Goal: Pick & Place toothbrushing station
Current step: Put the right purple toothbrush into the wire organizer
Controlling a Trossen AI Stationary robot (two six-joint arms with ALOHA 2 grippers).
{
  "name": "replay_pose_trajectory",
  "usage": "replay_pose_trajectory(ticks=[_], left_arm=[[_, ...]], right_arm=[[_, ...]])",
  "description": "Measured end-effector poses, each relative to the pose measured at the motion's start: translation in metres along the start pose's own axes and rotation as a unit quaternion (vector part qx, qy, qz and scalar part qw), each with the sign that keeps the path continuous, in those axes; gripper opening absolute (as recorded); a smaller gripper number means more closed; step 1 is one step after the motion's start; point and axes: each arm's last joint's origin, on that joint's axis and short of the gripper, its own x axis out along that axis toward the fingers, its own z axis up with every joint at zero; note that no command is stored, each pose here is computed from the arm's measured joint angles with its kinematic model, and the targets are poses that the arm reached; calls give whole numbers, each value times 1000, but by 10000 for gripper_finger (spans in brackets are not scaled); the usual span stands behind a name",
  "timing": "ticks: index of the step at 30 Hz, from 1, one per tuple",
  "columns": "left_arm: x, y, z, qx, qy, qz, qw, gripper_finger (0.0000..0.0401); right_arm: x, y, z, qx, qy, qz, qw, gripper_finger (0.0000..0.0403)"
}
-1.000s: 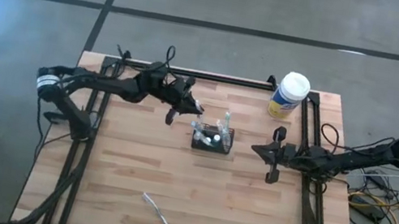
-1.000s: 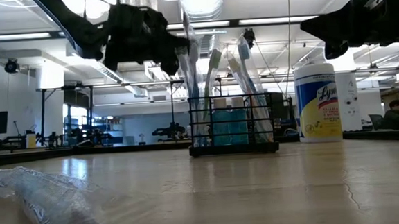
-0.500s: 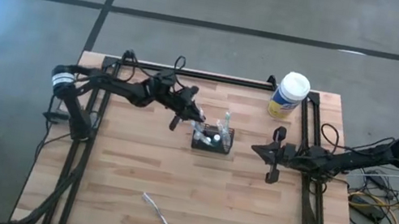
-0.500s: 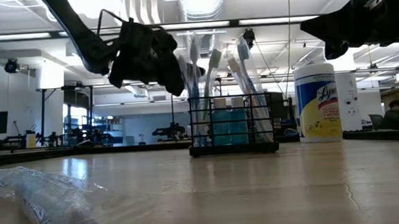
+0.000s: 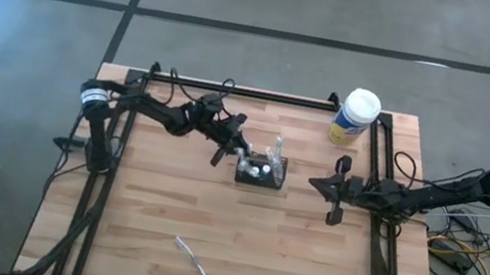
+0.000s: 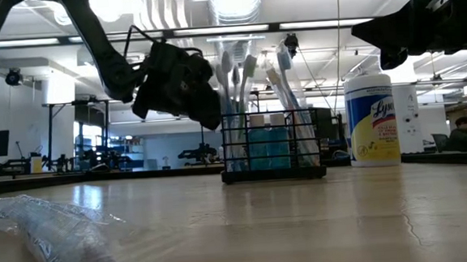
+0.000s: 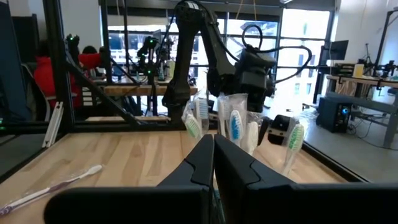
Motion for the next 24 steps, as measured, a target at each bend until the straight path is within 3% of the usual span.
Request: replay_pose_trajectory(ticks=[4,10,24], left_arm=[[-1,-2,1,-17,5,0,1000,54],[-5,-10,18,1,-17,-6,1000,92],[-8,-13,27,11,-30,-5,999,265]], right_arm=[[0,0,0,0,0,0,1000,8],[0,0,0,0,0,0,1000,8],[0,0,0,10,-1,0,1000,8]])
